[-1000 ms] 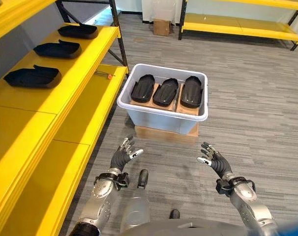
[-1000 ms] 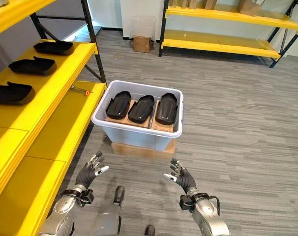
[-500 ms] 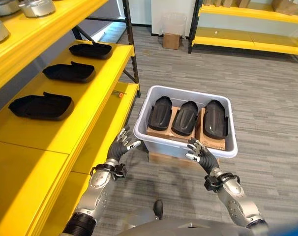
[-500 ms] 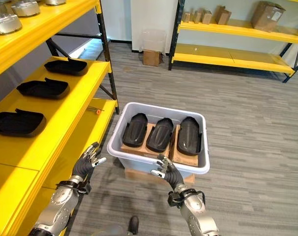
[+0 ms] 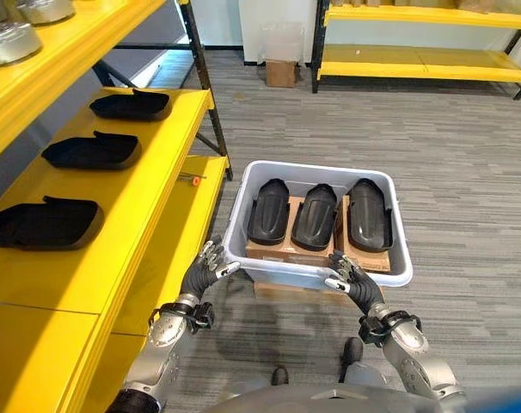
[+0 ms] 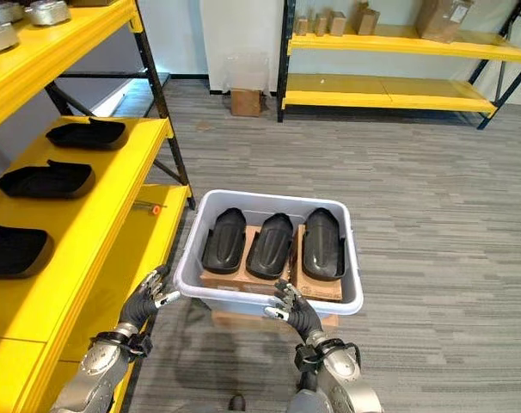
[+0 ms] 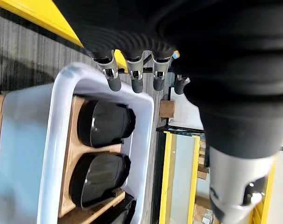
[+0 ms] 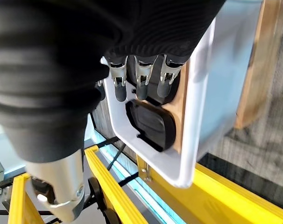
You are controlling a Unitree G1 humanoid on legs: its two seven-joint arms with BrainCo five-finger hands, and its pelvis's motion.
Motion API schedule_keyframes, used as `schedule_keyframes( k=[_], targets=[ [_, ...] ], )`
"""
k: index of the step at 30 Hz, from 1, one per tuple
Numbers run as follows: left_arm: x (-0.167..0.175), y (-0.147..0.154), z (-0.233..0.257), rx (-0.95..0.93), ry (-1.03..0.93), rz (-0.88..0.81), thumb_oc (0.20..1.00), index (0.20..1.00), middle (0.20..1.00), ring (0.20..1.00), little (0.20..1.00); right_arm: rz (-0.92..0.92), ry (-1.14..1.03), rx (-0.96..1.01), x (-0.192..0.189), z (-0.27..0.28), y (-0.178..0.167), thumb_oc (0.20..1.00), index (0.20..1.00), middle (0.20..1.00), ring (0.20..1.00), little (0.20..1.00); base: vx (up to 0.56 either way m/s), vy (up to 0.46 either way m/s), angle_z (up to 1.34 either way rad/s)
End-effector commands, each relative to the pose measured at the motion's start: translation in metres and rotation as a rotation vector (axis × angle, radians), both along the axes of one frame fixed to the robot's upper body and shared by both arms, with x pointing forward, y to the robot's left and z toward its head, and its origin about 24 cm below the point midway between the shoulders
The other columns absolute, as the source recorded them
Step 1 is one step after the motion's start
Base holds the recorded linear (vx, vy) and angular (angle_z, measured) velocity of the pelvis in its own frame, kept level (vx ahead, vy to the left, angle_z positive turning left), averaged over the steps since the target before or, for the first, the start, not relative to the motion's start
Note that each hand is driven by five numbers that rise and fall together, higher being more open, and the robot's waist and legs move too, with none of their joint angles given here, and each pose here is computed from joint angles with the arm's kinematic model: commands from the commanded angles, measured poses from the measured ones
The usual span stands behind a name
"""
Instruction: Move parts from the plastic box to the shelf.
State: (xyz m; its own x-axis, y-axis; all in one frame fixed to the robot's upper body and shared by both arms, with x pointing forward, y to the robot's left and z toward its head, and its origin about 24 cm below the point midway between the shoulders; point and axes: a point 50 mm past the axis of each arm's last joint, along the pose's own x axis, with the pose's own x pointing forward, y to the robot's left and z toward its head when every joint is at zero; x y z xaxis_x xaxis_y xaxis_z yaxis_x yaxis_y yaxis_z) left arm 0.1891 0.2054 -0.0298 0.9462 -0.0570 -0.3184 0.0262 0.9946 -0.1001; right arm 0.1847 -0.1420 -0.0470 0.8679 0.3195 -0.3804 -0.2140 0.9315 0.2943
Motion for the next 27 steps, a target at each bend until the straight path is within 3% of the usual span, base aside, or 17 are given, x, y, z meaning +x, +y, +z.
schedule_keyframes(
  k=[1, 18, 27],
  targets=[
    [0.014, -0.003, 0.022, -0.007, -0.138, -0.021, 1.0, 1.0, 1.0, 1.0, 1.0, 0.008, -0.131, 0.024, 0.016, 0.025, -0.006, 1.0, 1.0, 1.0, 1.0, 1.0, 0.15, -0.2, 0.08],
    [0.016, -0.011, 0.02, -0.063, -0.131, -0.034, 1.0, 1.0, 1.0, 1.0, 1.0, -0.035, -0.226, 0.028, 0.023, 0.046, -0.026, 1.0, 1.0, 1.0, 1.0, 1.0, 0.08, -0.161, 0.08],
    [0.022, -0.018, 0.026, -0.064, -0.16, -0.067, 1.0, 1.0, 1.0, 1.0, 1.0, -0.037, -0.355, 0.043, 0.038, 0.074, -0.028, 1.0, 1.0, 1.0, 1.0, 1.0, -0.01, -0.012, 0.12]
  ],
)
